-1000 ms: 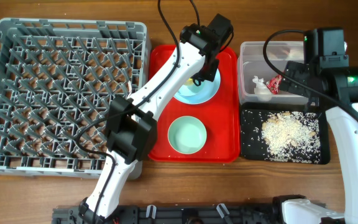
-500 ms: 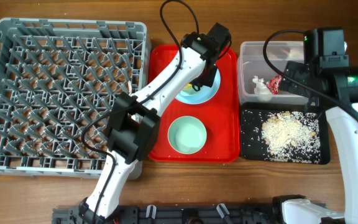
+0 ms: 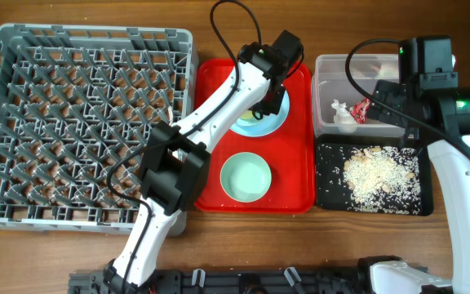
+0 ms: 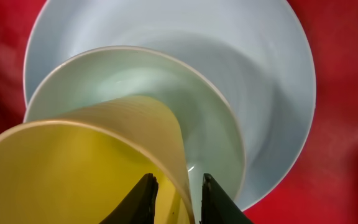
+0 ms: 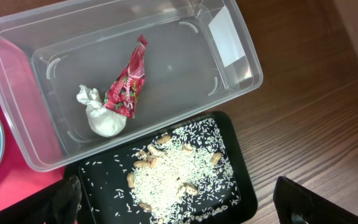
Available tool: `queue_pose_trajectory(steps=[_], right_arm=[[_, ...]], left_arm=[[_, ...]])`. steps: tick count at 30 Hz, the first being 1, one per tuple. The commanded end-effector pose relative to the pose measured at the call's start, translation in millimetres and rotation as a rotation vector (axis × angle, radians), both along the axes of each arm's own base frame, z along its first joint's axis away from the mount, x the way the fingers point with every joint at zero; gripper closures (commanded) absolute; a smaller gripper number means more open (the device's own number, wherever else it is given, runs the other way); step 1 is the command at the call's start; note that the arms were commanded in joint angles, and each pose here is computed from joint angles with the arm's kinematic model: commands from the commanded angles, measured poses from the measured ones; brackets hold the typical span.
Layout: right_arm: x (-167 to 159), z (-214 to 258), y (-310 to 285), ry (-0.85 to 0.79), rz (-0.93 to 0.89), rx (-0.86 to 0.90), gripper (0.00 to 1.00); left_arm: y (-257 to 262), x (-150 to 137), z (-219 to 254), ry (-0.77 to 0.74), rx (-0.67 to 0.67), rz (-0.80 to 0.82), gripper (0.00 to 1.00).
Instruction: Sort waste into correct bins and load items into the dishwasher rack
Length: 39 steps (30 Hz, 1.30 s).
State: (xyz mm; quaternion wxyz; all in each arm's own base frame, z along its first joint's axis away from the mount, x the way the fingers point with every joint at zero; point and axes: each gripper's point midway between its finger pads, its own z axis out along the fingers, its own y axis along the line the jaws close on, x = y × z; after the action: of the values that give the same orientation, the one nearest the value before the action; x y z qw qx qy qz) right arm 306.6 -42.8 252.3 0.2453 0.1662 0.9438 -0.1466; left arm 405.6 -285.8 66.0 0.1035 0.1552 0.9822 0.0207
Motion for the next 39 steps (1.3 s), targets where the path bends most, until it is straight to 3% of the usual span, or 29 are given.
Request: queue_pose_trajectory(steps=[1, 18, 39], right_arm=[[-1, 4, 0, -0.017, -0.002, 0.004, 0.0], [-1, 4, 0, -0.017, -0.002, 0.004, 0.0], [-1, 4, 0, -0.017, -0.002, 0.004, 0.0]], left_arm=[[4, 4, 28, -0.068, -0.001, 0.003, 0.76], [3, 3, 39, -0.081, -0.017, 0.001, 0.79], [2, -6, 19, -0.029, -0.009, -0.007, 0.87]])
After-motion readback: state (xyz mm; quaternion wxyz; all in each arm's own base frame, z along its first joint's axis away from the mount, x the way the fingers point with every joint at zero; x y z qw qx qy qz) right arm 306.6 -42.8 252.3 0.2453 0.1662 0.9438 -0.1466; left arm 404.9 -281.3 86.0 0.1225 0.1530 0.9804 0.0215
